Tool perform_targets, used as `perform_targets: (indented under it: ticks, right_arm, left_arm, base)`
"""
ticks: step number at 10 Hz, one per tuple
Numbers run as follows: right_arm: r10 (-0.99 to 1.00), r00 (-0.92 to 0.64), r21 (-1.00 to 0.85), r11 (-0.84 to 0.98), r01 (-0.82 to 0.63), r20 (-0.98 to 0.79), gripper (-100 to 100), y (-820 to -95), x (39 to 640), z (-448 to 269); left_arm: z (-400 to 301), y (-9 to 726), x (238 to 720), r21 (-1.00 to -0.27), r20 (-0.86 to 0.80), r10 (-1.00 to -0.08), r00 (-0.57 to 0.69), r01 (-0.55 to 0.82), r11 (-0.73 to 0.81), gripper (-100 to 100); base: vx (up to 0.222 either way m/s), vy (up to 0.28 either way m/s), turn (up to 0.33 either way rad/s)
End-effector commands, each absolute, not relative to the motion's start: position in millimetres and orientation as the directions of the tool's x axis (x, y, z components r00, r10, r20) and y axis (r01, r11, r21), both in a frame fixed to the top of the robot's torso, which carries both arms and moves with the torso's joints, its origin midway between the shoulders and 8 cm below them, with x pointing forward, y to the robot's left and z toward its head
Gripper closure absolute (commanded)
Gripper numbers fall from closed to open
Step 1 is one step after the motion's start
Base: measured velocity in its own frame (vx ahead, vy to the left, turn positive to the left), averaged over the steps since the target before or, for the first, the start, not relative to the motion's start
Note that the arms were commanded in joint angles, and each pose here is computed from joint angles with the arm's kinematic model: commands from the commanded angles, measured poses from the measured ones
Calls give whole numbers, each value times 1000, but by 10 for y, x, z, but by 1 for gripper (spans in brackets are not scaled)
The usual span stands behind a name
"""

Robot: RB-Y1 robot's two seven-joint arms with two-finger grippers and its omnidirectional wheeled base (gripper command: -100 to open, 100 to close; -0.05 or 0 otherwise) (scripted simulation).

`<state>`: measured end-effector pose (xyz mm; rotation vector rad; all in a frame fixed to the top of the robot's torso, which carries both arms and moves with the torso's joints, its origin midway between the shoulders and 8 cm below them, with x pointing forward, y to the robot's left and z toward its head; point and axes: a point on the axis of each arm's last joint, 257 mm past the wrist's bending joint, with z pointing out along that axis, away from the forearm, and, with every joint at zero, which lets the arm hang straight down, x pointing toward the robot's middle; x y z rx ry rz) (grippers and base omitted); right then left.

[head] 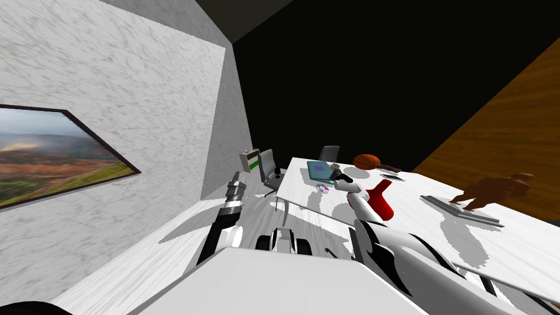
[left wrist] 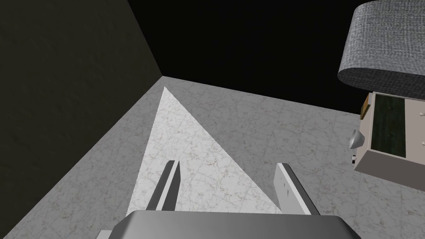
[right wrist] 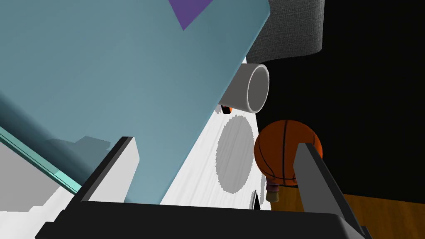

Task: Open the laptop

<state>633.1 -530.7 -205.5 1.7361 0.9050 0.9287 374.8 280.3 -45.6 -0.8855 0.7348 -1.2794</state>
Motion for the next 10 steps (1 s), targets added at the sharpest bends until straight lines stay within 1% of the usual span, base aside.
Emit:
perform_targets:
  ticks: [1,3,4,5,6,10]
  right_arm:
    - [905,424,963,-131,235,20,-100,-5372,6314,-2035]
    - [909,413,962,-58,266,-60,-100,-5397,6304,-2027]
    - [895,393,938,73,340,-212,-100,-5614,6174,-2109]
    - [876,374,916,162,367,-305,-100,-5717,6162,-2007]
    - [852,344,884,249,395,-394,-100,-5753,6166,-1950]
    - [757,266,768,442,463,-596,-100,-5790,6155,-1913]
  left_arm:
    - [-456,2803,3748,-874,18,-988,155,483,60,0]
    - [-456,2803,3748,-874,18,-988,155,483,60,0]
    - [-456,2803,3748,-874,18,-988,155,483,60,0]
    - [-455,2802,3749,-874,18,-988,155,483,60,0]
    - [-456,2802,3748,-874,18,-988,155,483,60,0]
    - [-456,2803,3748,-874,18,-988,155,483,60,0]
  base:
    - [6,-6,7]
    - [0,0,0]
    - [-36,33,318]
    - [-45,32,168]
    - [-23,20,-50]
    - [-2,2,-8]
